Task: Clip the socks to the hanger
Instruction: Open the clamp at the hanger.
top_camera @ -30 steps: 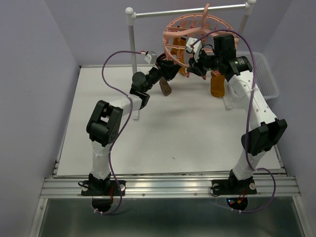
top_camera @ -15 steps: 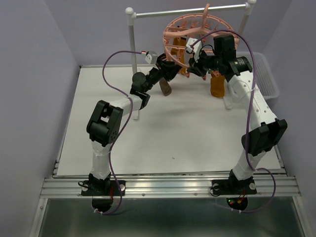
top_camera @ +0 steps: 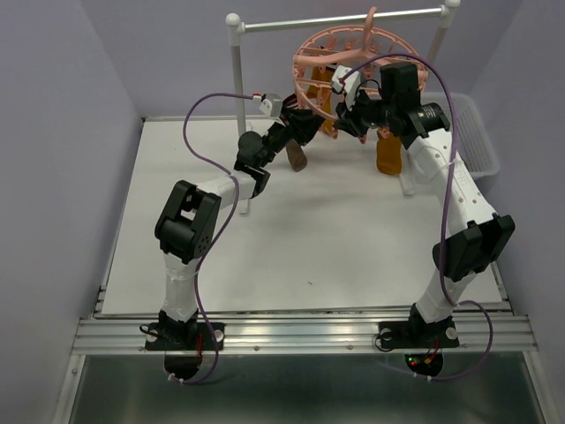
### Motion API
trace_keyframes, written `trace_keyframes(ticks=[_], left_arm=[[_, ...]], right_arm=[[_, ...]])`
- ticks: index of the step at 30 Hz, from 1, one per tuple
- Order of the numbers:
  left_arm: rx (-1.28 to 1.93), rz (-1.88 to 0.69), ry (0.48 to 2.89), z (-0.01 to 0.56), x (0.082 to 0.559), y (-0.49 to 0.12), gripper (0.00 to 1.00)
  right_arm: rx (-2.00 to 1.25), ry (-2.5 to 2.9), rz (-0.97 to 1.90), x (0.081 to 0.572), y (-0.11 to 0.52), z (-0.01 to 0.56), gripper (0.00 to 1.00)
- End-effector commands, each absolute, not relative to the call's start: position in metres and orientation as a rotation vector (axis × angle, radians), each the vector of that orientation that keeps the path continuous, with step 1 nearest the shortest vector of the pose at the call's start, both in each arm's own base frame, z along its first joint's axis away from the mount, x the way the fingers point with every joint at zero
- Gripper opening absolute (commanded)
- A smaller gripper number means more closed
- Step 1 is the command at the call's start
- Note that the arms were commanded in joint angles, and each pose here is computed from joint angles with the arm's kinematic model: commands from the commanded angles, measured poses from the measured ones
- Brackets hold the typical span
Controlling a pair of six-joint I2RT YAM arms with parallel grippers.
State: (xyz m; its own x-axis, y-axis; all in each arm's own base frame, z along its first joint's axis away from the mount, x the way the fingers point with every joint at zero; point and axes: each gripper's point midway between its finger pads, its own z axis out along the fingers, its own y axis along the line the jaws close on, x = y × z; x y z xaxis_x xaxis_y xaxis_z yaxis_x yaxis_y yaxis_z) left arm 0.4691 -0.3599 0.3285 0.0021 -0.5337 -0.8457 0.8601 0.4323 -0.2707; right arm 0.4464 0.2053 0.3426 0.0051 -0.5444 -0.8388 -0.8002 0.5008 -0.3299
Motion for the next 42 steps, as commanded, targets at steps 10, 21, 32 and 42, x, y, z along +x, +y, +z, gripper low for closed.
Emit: trace_keyframes(ticks=[10, 21, 32, 42], left_arm=[[0.148, -0.803, 1.14, 0.366, 0.469, -0.339, 0.0], [0.126, -0.855, 1.155, 0.374, 0.464, -0.342, 0.0], [0.04, -0.883, 1.243, 0.37, 0.461, -0.344, 0.0], [0.042, -0.893, 1.23, 0.373, 0.453, -0.341, 0.0]], right_arm=[[-0.863, 1.665, 0.034, 0.454, 0.148, 0.387, 0.2], [-0.871, 1.602, 0.009, 0.437, 0.143, 0.41, 0.83], [-0.49, 1.581, 0.064, 0.416, 0.12, 0.468, 1.0], [0.333, 1.671, -0.149, 0.43, -0.007, 0.43, 1.0]])
